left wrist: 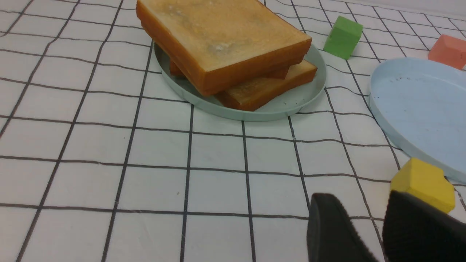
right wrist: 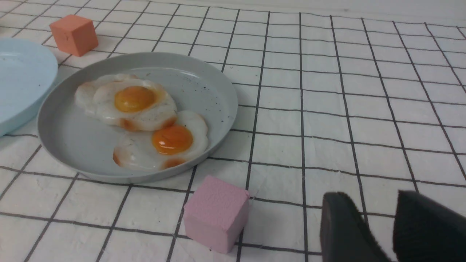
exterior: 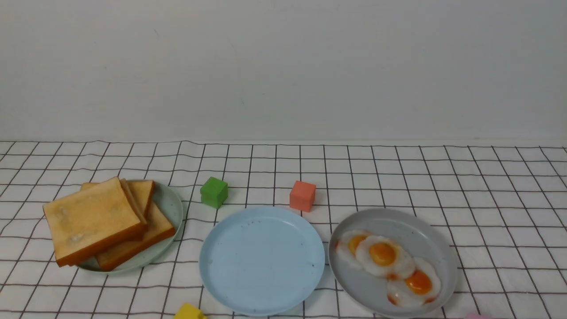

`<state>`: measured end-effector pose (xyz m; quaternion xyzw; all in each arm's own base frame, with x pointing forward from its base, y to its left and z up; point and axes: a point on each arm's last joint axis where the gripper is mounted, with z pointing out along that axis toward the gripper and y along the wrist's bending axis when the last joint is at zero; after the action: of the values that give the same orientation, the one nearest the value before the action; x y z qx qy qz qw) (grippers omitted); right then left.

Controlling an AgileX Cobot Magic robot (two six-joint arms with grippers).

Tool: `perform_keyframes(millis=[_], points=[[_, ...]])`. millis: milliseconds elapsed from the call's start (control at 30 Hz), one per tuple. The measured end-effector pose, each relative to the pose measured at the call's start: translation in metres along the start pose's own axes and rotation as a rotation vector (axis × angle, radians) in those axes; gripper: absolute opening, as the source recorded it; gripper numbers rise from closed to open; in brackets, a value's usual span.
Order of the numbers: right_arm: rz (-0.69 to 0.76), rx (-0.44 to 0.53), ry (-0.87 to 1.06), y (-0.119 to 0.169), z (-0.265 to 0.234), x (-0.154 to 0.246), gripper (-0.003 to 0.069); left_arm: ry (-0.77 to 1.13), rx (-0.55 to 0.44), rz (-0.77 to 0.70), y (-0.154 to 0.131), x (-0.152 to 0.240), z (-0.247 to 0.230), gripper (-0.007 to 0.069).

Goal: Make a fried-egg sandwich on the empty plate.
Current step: Use the left arm to grab a slice of bread

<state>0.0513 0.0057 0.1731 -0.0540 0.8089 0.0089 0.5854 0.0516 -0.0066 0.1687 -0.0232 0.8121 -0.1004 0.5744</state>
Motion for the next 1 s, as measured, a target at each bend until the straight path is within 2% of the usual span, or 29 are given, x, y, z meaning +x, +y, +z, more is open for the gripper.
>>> perform_keyframes(millis=[1000], points=[[0.008, 0.005, -0.043, -0.0004, 0.0008, -0.0022, 0.0241, -0.009, 0.002, 0.0, -0.0002, -0.0008, 0.0, 0.0238]])
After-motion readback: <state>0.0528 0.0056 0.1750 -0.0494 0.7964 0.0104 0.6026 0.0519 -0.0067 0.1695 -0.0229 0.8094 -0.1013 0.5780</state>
